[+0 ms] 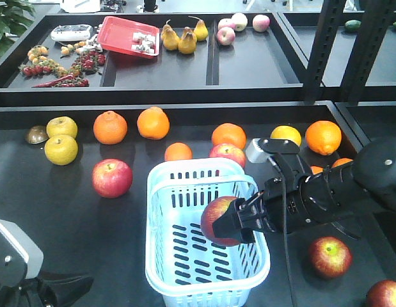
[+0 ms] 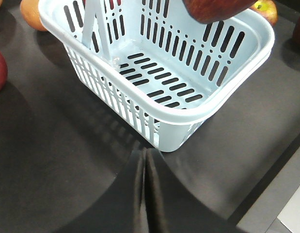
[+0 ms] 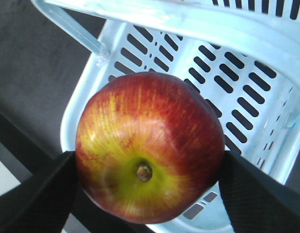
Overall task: Pick three apples into basket with both arms
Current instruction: 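Carry the apple over the basket and release it inside, then move the right gripper back and grasp a second red apple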
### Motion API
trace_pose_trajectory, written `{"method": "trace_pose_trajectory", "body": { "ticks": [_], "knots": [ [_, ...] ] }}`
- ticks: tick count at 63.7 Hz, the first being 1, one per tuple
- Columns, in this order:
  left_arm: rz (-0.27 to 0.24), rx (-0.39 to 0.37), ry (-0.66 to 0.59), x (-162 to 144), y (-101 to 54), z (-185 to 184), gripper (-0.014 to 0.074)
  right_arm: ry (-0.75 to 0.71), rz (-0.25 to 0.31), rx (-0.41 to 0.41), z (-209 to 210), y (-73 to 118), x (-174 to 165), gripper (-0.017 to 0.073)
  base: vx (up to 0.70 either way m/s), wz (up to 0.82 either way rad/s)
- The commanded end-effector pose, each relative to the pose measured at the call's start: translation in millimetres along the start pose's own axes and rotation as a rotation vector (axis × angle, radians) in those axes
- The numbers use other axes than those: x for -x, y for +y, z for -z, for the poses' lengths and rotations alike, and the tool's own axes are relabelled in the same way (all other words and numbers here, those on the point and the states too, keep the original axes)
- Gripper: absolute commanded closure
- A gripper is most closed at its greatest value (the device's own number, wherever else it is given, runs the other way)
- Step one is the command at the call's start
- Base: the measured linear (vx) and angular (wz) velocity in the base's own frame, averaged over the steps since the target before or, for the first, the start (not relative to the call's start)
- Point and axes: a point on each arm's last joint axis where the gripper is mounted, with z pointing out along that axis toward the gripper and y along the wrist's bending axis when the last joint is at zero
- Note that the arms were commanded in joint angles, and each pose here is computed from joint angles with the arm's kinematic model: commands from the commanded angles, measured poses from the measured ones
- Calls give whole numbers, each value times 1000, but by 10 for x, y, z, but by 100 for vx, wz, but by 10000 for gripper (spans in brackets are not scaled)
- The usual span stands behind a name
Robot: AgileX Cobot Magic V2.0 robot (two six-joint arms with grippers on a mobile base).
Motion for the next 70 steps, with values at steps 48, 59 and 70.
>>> {"method": "trace_pose_trajectory", "body": {
  "ticks": [48, 59, 70],
  "knots": [
    [20, -2, -105, 151, -6, 42, 601, -24, -45, 7, 110, 67, 70, 405, 0, 0],
    [20, -2, -105, 150, -6, 42, 601, 59, 0, -133, 166, -36, -15, 568, 0, 0],
    [20, -2, -105, 150, -6, 42, 601, 72, 23, -421, 407, -201, -63, 566, 0, 0]
  ]
}}
